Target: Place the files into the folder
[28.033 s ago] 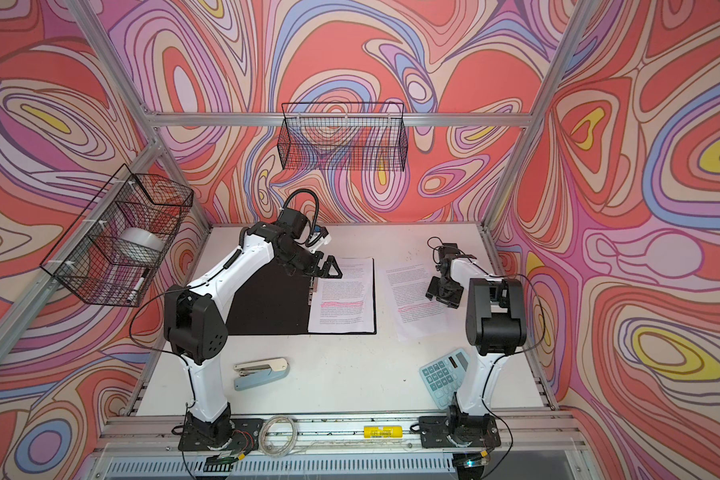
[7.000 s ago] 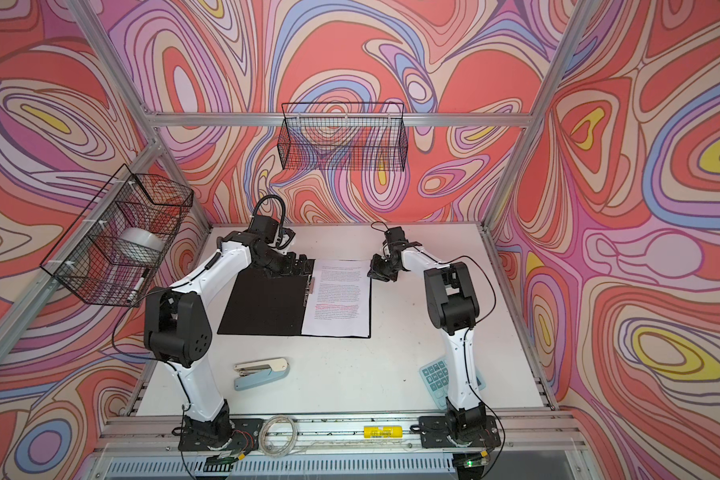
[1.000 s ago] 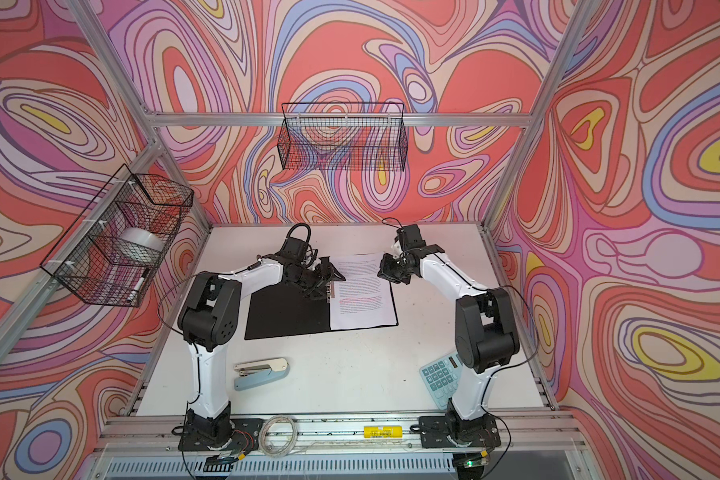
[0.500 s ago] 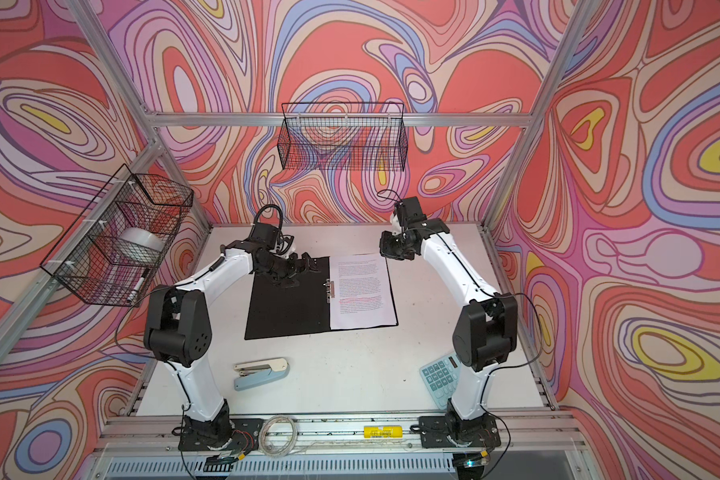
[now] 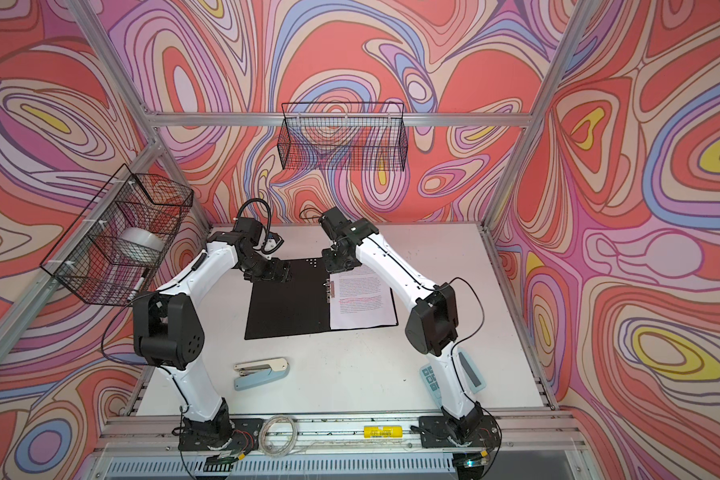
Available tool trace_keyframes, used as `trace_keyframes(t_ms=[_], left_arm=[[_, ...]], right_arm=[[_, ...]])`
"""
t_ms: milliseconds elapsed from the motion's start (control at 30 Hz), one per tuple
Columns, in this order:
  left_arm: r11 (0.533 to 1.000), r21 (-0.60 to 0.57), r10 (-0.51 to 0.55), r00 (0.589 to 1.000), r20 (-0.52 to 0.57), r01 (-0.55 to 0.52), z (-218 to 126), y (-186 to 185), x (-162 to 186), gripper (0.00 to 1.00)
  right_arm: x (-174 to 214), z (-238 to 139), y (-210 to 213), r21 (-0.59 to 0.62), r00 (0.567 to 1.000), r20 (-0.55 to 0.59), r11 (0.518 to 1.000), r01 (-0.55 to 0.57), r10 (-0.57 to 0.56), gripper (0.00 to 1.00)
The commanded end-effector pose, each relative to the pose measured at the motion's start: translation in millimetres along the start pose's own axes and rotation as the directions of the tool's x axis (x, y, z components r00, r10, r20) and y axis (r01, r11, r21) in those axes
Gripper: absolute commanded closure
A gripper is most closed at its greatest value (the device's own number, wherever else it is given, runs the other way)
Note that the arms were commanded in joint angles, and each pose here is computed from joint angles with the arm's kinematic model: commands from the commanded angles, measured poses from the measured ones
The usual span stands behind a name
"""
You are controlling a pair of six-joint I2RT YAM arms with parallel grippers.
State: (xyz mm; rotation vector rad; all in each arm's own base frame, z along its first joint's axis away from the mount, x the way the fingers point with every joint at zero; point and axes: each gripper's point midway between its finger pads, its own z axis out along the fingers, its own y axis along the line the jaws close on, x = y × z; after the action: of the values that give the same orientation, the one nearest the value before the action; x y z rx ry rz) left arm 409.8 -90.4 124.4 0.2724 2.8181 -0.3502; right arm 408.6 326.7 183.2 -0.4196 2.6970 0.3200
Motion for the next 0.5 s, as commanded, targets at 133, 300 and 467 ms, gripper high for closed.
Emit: trace_keyframes(t_ms=[133, 300, 467], left_arm=[[1.000, 0.010, 0.030, 0.995, -0.098, -0.029, 15, 8, 24, 0.00], [0.999, 0.018, 0.031, 0.994, -0.107, -0.030, 19, 8, 23, 0.00], [0.999, 0.009, 0.035, 0.994, -0.100, -0.034, 22, 10, 19, 0.01]], right_arm=[[-1, 35, 22, 0.057, 0.999, 0.014, 0.998, 0.031, -0.032, 0.87], [-5, 52, 25, 0.056, 0.999, 0.025, 0.998, 0.029, -0.031, 0.89], [-4, 63, 27, 0.050, 0.999, 0.002, 0.997, 0.051, -0.051, 0.88]])
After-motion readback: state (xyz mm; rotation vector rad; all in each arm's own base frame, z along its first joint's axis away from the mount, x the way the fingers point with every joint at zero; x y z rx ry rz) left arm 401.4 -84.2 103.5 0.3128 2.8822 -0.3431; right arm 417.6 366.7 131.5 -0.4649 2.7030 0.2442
